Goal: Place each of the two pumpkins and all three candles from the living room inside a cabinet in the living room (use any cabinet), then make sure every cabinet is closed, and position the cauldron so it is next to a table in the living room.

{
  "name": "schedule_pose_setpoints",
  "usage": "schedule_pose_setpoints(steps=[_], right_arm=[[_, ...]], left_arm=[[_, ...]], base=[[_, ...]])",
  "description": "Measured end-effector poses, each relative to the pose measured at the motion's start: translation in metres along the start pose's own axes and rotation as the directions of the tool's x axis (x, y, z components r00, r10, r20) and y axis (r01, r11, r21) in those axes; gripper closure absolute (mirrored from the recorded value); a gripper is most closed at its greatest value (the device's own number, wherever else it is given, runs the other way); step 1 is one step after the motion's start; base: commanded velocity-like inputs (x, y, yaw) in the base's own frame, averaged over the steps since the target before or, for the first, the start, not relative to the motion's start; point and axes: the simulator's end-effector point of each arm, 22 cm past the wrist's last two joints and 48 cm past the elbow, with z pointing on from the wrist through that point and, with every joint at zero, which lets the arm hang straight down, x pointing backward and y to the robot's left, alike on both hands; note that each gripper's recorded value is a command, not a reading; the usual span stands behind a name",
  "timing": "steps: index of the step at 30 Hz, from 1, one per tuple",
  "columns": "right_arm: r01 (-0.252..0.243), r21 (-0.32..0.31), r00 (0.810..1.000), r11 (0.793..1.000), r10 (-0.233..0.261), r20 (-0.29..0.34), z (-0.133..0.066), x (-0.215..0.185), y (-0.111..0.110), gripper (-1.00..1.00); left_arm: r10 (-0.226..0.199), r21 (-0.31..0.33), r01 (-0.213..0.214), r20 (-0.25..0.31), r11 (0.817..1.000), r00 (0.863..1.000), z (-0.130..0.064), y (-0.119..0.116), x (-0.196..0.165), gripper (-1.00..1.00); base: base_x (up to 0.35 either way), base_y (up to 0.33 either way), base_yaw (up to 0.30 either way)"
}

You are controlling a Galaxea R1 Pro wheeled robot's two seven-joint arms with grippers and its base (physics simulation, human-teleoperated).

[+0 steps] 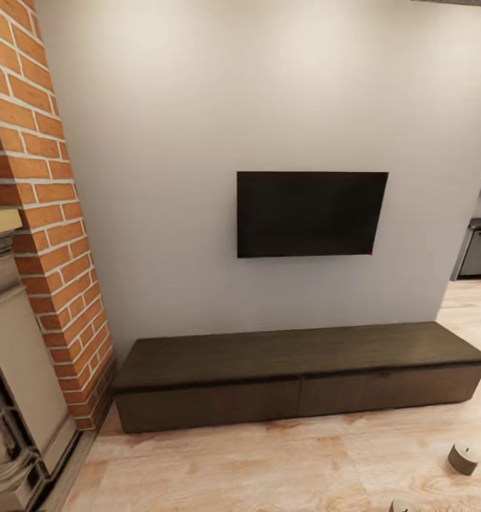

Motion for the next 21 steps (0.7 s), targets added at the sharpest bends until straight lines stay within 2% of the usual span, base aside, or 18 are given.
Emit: schedule_pose_setpoints(steps=[7, 21], right_arm=[[0.002, -0.002, 1.000, 1.000, -0.002, 0.001, 0.0003, -0.0002, 0.0006, -1.00], [0.003, -0.002, 1.000, 1.000, -0.003, -0.012, 0.0001, 0.0051, 0.0004, -1.00]], left_arm=[[0.000, -0.001, 0.000, -0.001, 1.000, 1.000, 0.0002, 0.0001, 0.0003, -1.00], [0.001, -0.007, -0.001, -0.015, 1.000, 1.000, 0.0000, 0.0018, 0.0063, -1.00]], base=[[0.035, 0.029, -0.053], [0.001, 0.001, 0.164]])
